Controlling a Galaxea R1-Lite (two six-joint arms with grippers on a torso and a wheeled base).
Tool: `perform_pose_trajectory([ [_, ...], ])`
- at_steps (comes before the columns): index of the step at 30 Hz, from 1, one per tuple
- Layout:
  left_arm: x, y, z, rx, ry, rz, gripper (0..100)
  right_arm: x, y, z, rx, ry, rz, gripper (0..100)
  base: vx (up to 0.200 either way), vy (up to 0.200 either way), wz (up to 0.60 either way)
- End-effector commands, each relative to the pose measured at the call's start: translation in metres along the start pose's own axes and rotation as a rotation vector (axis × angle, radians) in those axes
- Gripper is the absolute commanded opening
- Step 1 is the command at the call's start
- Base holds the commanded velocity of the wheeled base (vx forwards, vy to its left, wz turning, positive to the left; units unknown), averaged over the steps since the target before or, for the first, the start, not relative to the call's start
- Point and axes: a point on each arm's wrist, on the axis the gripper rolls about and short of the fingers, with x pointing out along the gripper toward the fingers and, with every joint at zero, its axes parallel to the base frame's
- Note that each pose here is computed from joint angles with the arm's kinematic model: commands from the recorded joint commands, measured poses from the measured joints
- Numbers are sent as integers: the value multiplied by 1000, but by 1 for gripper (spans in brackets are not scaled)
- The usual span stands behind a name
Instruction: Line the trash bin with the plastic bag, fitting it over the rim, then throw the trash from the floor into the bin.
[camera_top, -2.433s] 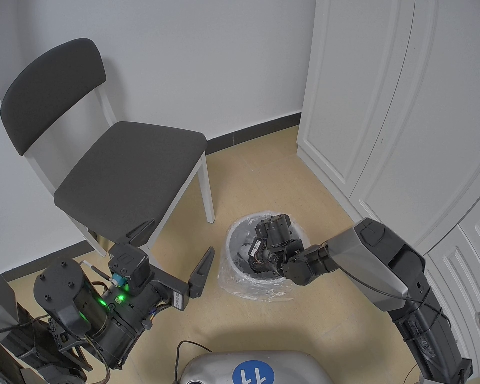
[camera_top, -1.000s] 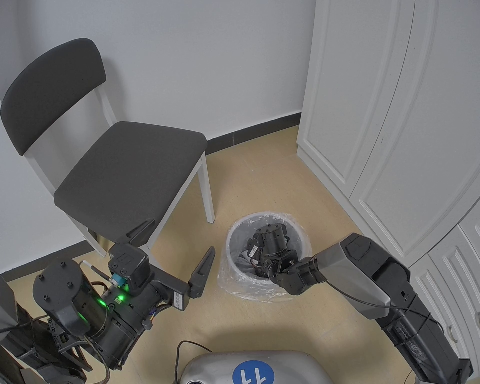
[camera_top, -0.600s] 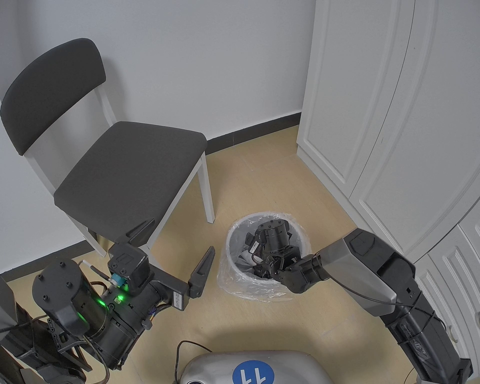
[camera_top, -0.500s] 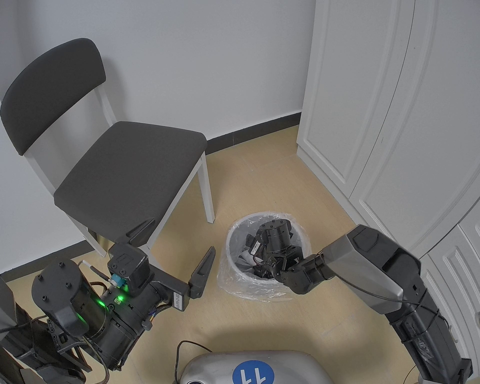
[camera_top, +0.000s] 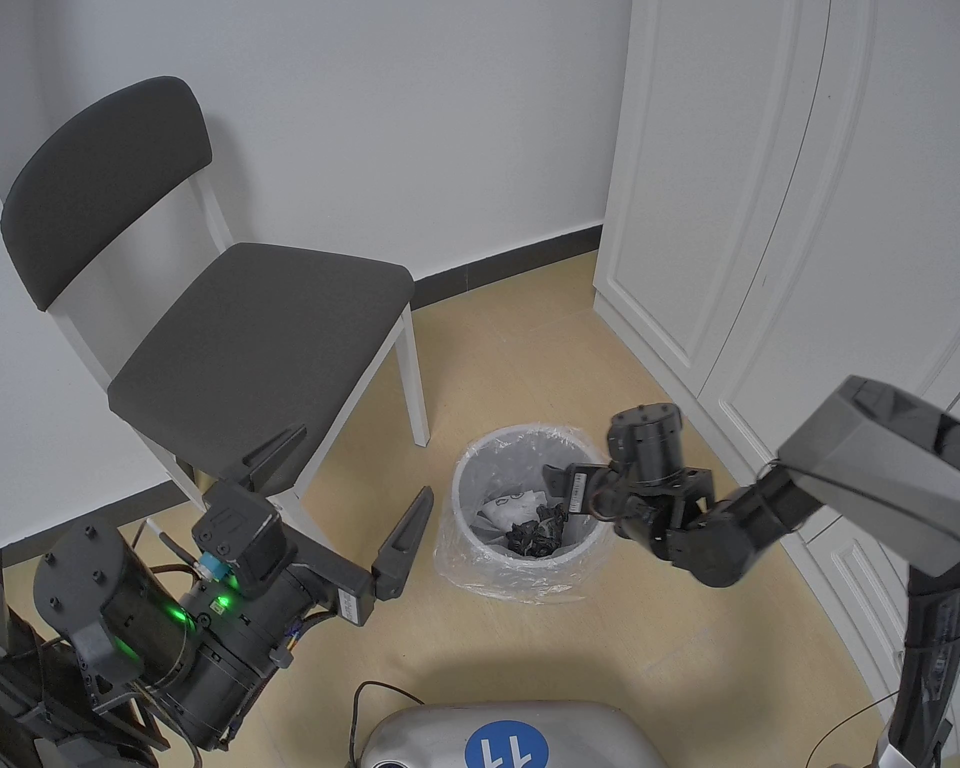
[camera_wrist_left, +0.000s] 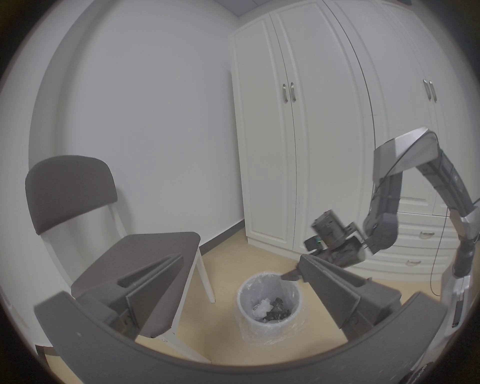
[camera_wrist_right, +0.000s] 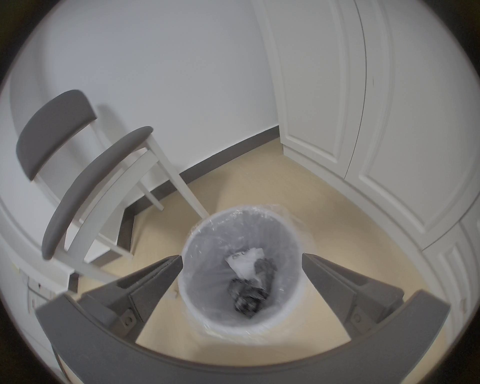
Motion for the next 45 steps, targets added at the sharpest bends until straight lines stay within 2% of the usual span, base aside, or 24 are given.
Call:
perform_pose_trajectory([
  [1,-10,11,19,12,-78,29,100,-98,-63,44,-173,-75,4,100,0,0,0],
  [3,-10,13,18,21,-73,38,100,-108,-72,44,-213,-92,8,100,0,0,0],
  [6,-4,21,15,32,-60,85,100,-142,-101,42,-329,-189,44,100,0,0,0],
  [10,2,37,13,39,-52,165,100,-170,-128,37,-426,-293,40,100,0,0,0],
  [16,11,63,17,39,-70,285,100,-206,-160,37,-395,-418,-92,100,0,0,0],
  [19,12,78,23,43,-103,335,100,-224,-173,40,-379,-466,-165,100,0,0,0],
  [20,13,90,28,49,-134,358,100,-238,-180,43,-361,-500,-209,100,0,0,0],
  [23,9,104,36,53,-179,392,100,-263,-184,43,-329,-559,-244,100,0,0,0],
  [26,3,107,42,50,-200,404,100,-283,-184,39,-309,-589,-267,100,0,0,0],
  [29,-3,108,47,44,-226,409,100,-300,-179,37,-244,-637,-238,100,0,0,0],
  [33,-10,110,62,-12,-300,417,100,-327,-171,28,-134,-691,-173,100,0,0,0],
  [40,-33,113,70,-47,-346,433,100,-374,-159,1,-51,-737,-40,100,0,0,0],
  [42,-40,115,73,-60,-351,440,100,-379,-158,-3,-50,-741,-29,100,0,0,0],
  [45,-55,119,77,-89,-353,453,100,-403,-153,-26,-61,-743,26,100,0,0,0],
])
